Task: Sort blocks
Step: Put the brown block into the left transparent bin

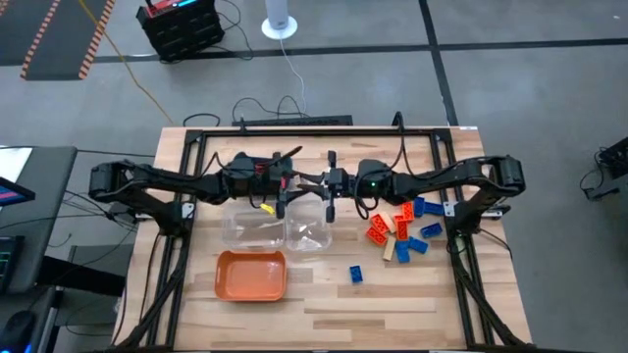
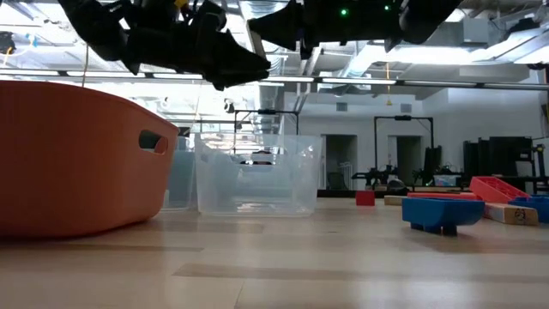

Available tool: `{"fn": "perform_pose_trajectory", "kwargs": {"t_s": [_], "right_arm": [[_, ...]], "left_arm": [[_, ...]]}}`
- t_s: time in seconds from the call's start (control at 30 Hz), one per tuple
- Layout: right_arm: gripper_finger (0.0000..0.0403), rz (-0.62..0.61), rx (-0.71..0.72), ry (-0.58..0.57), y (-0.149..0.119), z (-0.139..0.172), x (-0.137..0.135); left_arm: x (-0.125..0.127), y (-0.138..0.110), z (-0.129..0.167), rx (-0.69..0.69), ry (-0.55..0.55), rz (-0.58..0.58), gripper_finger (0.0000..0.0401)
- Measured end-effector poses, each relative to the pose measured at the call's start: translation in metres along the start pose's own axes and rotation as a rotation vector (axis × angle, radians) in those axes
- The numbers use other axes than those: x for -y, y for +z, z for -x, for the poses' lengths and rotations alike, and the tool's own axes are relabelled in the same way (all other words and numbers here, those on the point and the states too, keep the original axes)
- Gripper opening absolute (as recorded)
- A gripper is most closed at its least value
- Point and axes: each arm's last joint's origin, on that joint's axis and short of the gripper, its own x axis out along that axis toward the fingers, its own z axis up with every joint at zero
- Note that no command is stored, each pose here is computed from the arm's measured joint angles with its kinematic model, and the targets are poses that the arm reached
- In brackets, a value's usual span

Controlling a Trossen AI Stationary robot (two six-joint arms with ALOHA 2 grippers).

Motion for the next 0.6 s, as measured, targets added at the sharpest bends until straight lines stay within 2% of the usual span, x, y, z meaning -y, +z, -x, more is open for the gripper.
{"fn": "perform_pose_trajectory", "kwargs": {"t_s": [0.23, 0.37, 0.5, 0.6], "right_arm": [[0.0008, 0.003, 0.001, 0.005, 0.0006, 0.0001, -0.0024], [0.0016, 0.001, -0.011, 0.005, -0.0005, 0.0002, -0.0022], [0.0053, -0.024, -0.047, 0.001, -0.0035, 0.0004, -0.001], [0.0101, -0.038, -0.101, 0.004, -0.0068, 0.0017, -0.0013]], "left_arm": [[-0.0008, 0.0041, -0.0005, 0.027, 0.017, -0.023, 0.0207], [-0.0001, 0.004, -0.0006, 0.025, 0.014, -0.036, 0.0174], [0.0005, 0.0027, -0.0007, 0.015, 0.005, -0.03, 0.0107], [0.0008, 0.0011, -0.0007, 0.0, -0.004, -0.009, 0.0101]]}}
